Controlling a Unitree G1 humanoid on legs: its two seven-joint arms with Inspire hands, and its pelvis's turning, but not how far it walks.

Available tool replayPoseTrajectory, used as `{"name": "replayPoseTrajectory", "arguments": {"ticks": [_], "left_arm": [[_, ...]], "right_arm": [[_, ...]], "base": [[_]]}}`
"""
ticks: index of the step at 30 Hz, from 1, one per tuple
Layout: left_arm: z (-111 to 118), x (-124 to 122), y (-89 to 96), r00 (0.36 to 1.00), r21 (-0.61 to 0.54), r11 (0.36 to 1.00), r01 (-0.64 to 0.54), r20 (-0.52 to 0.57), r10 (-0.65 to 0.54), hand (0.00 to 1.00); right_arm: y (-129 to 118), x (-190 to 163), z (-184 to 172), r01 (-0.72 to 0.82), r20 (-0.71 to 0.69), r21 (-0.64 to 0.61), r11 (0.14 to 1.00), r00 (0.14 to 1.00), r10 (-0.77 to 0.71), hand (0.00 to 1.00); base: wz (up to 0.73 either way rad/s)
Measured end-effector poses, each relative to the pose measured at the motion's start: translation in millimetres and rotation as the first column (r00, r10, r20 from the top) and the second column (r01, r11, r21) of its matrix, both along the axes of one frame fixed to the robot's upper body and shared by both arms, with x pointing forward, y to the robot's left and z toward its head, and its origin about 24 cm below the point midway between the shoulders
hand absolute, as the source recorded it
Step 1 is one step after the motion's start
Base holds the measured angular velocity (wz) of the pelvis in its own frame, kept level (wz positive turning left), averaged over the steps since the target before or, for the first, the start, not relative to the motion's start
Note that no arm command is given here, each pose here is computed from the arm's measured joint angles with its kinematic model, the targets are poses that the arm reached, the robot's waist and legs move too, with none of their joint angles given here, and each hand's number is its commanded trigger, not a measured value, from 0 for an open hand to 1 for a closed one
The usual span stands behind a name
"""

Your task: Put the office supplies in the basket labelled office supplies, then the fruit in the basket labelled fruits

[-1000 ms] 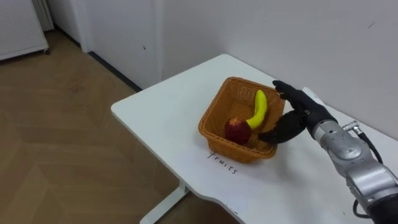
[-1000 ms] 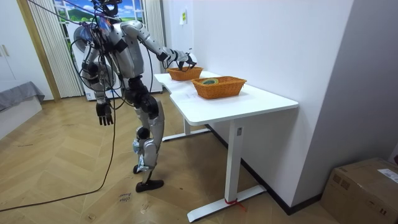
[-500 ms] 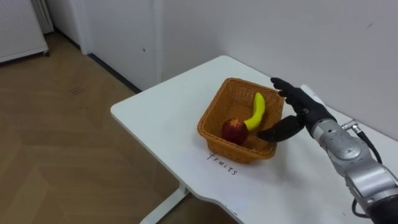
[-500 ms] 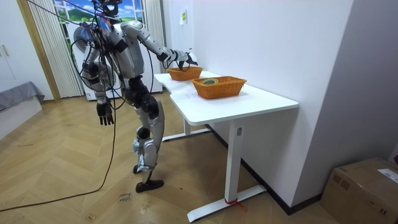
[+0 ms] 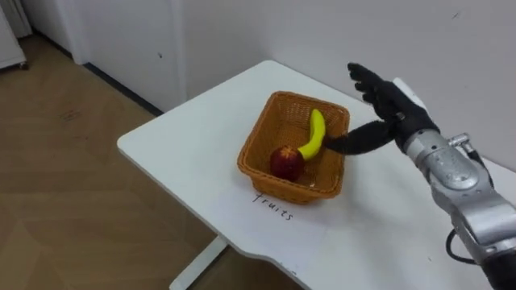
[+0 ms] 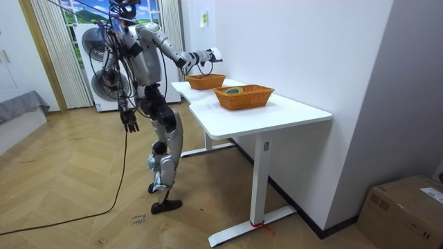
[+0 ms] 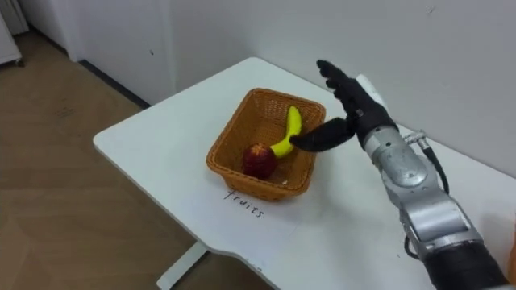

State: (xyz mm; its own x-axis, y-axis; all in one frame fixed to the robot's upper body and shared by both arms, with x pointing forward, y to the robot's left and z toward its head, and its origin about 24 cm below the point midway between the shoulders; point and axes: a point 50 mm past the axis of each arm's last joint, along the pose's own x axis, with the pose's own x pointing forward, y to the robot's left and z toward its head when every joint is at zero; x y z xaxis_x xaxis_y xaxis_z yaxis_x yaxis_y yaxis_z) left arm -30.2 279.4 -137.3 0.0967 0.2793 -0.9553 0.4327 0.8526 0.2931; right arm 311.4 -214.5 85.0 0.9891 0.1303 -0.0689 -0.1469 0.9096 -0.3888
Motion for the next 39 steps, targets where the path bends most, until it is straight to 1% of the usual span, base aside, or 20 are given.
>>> {"name": "replayPoseTrajectory", "arguments": {"ticks": [4, 8, 12, 15, 18, 19, 21, 24, 30, 33, 36, 38, 39], "left_arm": [[0.1, 12.3, 1.9, 0.999, 0.010, 1.000, -0.004, 0.043, 0.003, 0.00], [1.1, 27.6, 5.0, 0.995, 0.047, 0.999, -0.003, 0.098, -0.001, 0.00], [2.5, 33.7, 8.3, 0.992, 0.064, 0.998, -0.020, 0.126, 0.012, 0.00], [3.8, 36.1, 10.1, 0.990, 0.072, 0.997, -0.029, 0.142, 0.019, 0.00], [3.1, 34.3, 10.1, 0.991, 0.072, 0.997, -0.032, 0.135, 0.022, 0.00], [3.0, 33.7, 10.0, 0.991, 0.074, 0.997, -0.032, 0.133, 0.022, 0.00], [2.7, 37.4, 9.4, 0.990, 0.073, 0.997, -0.027, 0.140, 0.016, 0.00], [2.6, 38.9, 9.3, 0.990, 0.075, 0.997, -0.027, 0.143, 0.016, 0.00], [3.2, 44.9, 11.5, 0.986, 0.103, 0.994, -0.034, 0.166, 0.016, 0.00], [3.2, 45.1, 12.1, 0.983, 0.110, 0.992, -0.061, 0.178, 0.040, 0.00], [2.4, 35.4, 10.7, 0.986, 0.109, 0.991, -0.072, 0.159, 0.054, 0.00], [0.4, 30.3, 6.6, 0.987, 0.103, 0.992, -0.079, 0.148, 0.063, 0.00], [0.0, 29.9, 6.1, 0.987, 0.104, 0.991, -0.079, 0.147, 0.064, 0.00]], "right_arm": [[-6.3, 7.3, 18.7, 0.004, 0.042, 0.045, 0.999, 0.999, -0.006, 0.00], [-20.6, 9.5, 32.7, 0.059, 0.081, 0.131, 0.990, 0.994, -0.070, 0.00], [-35.6, 10.8, 48.1, 0.115, 0.128, 0.206, 0.972, 0.981, -0.143, 0.00], [-47.8, 9.5, 58.1, 0.134, 0.142, 0.341, 0.930, 0.971, -0.192, 0.00], [-53.7, 8.6, 61.2, 0.153, 0.138, 0.429, 0.890, 0.963, -0.232, 0.00], [-55.3, 8.3, 62.1, 0.156, 0.139, 0.441, 0.884, 0.961, -0.239, 0.00], [-64.2, 6.1, 65.1, 0.179, 0.136, 0.509, 0.842, 0.949, -0.283, 0.00], [-73.6, 3.8, 69.7, 0.222, 0.139, 0.555, 0.802, 0.926, -0.352, 0.00], [-89.9, -3.9, 69.5, 0.317, 0.131, 0.571, 0.757, 0.876, -0.465, 0.00], [-108.5, -21.7, 62.2, 0.407, 0.119, 0.562, 0.721, 0.822, -0.557, 0.00], [-115.5, -35.4, 62.7, 0.438, 0.134, 0.559, 0.704, 0.791, -0.597, 0.00], [-121.6, -45.9, 65.3, 0.481, 0.160, 0.545, 0.687, 0.744, -0.648, 0.00], [-122.7, -47.1, 65.1, 0.490, 0.161, 0.545, 0.681, 0.736, -0.658, 0.00]], "base": [[-0.15], [-0.29], [-0.22], [-0.36], [-0.32], [-0.19], [-0.22], [-0.23], [-0.21], [-0.33], [-0.30], [-0.32], [-0.31]]}}
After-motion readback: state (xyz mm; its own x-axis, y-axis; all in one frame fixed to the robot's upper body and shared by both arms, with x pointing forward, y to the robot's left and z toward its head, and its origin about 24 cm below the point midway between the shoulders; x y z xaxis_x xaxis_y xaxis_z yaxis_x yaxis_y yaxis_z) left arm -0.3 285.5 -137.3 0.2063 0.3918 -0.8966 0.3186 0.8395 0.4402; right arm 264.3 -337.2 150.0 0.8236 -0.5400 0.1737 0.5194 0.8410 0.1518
